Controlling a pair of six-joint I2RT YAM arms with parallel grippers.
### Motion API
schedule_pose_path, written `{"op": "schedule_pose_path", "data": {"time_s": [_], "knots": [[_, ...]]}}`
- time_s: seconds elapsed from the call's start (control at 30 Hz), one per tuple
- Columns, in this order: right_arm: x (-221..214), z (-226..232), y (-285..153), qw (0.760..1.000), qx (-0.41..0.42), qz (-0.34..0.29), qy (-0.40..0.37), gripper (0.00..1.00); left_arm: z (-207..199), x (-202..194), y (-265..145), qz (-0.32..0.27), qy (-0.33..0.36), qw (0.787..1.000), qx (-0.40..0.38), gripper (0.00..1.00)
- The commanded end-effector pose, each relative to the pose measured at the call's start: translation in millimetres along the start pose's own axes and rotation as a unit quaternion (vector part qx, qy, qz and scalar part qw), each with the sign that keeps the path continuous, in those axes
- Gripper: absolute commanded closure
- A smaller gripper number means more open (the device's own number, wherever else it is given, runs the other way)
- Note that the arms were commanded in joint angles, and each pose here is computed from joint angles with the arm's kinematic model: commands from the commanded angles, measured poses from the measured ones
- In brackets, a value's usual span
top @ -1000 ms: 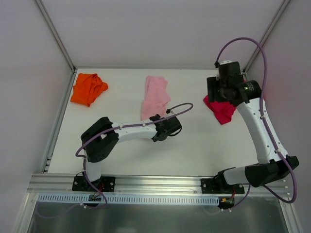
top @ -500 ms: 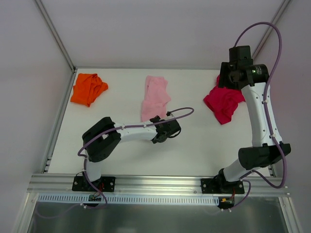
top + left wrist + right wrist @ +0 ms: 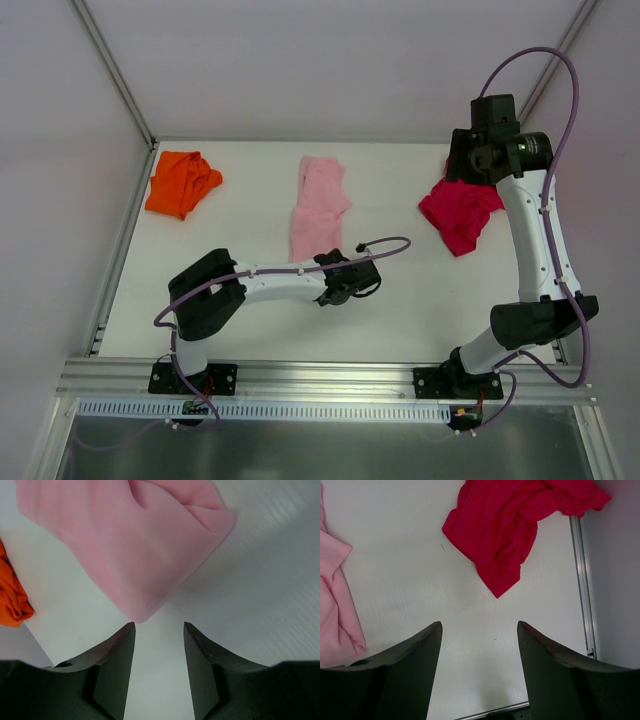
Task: Fold and stack the t-shirts
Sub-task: Grab one side of the 2/3 rectangular tshirt with left arm
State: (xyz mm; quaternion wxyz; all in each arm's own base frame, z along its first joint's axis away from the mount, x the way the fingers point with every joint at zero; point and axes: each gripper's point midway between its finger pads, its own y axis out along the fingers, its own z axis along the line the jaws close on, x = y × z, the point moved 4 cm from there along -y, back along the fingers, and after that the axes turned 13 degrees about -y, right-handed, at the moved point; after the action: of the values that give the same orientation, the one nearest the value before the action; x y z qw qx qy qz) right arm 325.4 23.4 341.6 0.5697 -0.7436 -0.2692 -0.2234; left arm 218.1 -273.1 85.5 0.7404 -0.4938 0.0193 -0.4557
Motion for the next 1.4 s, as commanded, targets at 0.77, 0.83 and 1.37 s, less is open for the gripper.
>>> {"op": "schedule_pose_path", "data": {"time_s": [0.77,0.83,1.37], "knots": [[-23,3,-21,0.999,0.036,-0.028,-0.004,0.34,3,29,38,-0.029,-0.009,0.999,0.022,0.55],[-22,2,-23,0.999,0.035,-0.031,-0.004,0.34,2,27,41,-0.024,-0.009,0.999,0.02,0.55],[-24,-7,-32,0.999,0.015,-0.043,-0.007,0.34,-8,-1,44,0.054,-0.043,0.998,-0.003,0.92]]}}
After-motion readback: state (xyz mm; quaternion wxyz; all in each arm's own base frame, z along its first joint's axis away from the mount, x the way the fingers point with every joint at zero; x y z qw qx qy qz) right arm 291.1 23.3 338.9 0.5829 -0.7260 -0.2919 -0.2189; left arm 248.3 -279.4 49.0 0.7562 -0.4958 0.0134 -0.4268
